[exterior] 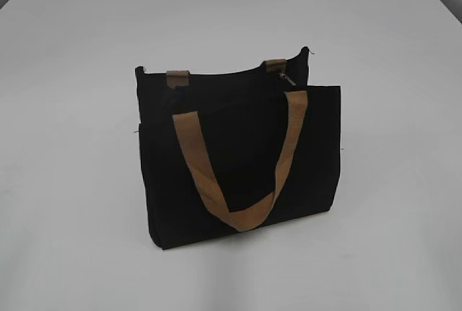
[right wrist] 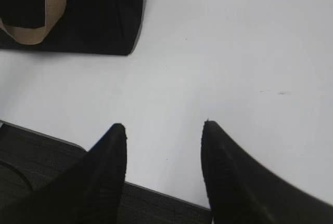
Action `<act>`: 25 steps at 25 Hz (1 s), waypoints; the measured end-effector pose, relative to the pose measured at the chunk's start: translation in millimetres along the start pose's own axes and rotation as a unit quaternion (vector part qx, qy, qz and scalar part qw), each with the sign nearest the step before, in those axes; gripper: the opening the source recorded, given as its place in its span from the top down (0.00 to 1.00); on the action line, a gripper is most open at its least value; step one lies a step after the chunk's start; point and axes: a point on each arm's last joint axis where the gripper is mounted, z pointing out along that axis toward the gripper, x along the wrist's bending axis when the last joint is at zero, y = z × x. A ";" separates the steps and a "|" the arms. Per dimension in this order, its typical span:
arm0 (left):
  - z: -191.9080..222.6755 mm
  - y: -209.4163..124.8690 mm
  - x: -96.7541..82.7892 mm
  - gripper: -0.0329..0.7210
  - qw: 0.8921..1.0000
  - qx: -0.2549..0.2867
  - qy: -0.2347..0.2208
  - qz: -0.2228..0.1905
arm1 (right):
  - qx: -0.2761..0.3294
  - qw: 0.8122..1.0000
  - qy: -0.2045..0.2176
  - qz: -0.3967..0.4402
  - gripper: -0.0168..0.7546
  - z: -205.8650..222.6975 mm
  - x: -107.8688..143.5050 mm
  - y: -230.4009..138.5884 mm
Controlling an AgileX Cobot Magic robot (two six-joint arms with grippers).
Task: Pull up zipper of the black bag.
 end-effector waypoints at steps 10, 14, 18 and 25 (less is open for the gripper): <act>0.0 0.3 -0.1 0.38 1.000 -0.001 0.001 -0.001 | -0.003 1.000 -0.003 0.003 0.50 -0.6 0.3 -0.2; -1.7 -0.8 -0.7 0.40 1.000 -0.011 0.024 -0.011 | -0.036 0.999 -0.027 0.015 0.50 -8.0 2.7 -4.9; -3.6 -2.2 -1.7 0.40 0.998 -0.021 0.049 -0.021 | -0.042 0.998 -0.035 0.023 0.50 -9.0 3.8 -5.5; -3.4 -2.1 -2.0 0.43 0.998 -0.023 0.059 -0.026 | -0.043 0.998 -0.033 0.024 0.50 -9.0 4.2 -5.3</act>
